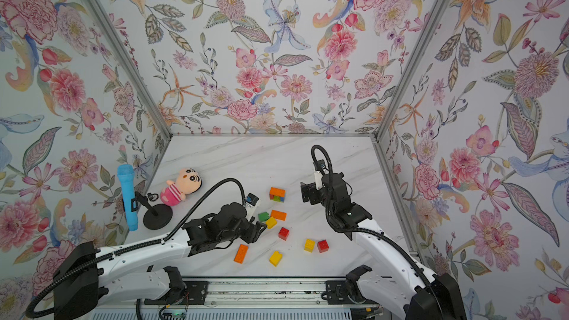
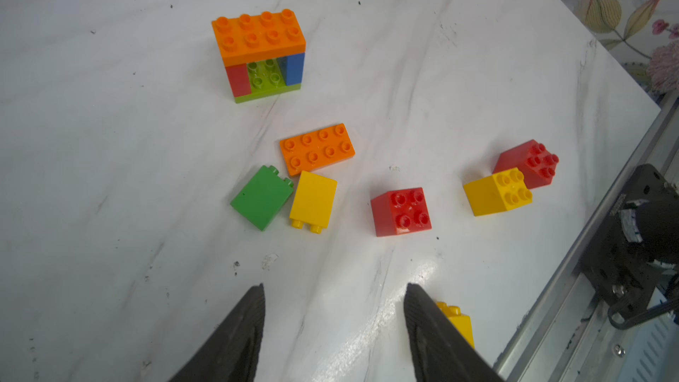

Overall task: Assemble the letter p with lego
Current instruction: Pick up the lego brick from the center of the board.

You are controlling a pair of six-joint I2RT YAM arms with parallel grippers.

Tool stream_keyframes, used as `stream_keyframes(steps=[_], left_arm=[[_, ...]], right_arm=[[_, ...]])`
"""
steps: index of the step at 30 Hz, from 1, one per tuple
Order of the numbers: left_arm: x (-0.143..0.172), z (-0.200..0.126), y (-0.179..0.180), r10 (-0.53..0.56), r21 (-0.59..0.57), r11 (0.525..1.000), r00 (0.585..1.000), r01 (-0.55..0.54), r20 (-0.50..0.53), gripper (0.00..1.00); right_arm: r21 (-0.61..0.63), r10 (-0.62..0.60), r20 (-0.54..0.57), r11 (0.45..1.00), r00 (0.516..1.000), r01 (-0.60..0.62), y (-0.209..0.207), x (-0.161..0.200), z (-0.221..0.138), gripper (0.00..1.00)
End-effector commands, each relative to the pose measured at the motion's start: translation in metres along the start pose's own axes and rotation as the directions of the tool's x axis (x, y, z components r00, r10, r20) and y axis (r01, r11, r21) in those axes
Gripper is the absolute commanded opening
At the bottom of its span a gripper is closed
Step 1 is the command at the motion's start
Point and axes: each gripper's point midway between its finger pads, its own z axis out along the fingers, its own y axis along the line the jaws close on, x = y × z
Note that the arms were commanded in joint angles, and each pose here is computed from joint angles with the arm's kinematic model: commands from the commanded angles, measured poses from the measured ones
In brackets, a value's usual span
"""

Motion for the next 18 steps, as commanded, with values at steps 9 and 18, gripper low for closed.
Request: stream_keyframes(steps=[9, 18], left_arm=[[0.051, 0.022, -0.066, 0.175, 0.048, 0.984, 0.953, -0.169, -0.248, 0.77], [0.086, 0.048, -0.068, 0.198, -0.006, 0.975, 0.881, -0.222, -0.43, 0.74]], right_arm=[[0.029, 0.263, -0.003, 0.964, 0.965, -0.263, -0.023, 0.026, -0.011, 0.99], [0.032, 0.259, -0.003, 0.965, 0.966, -0.259, -0.025, 0.034, -0.02, 0.99]])
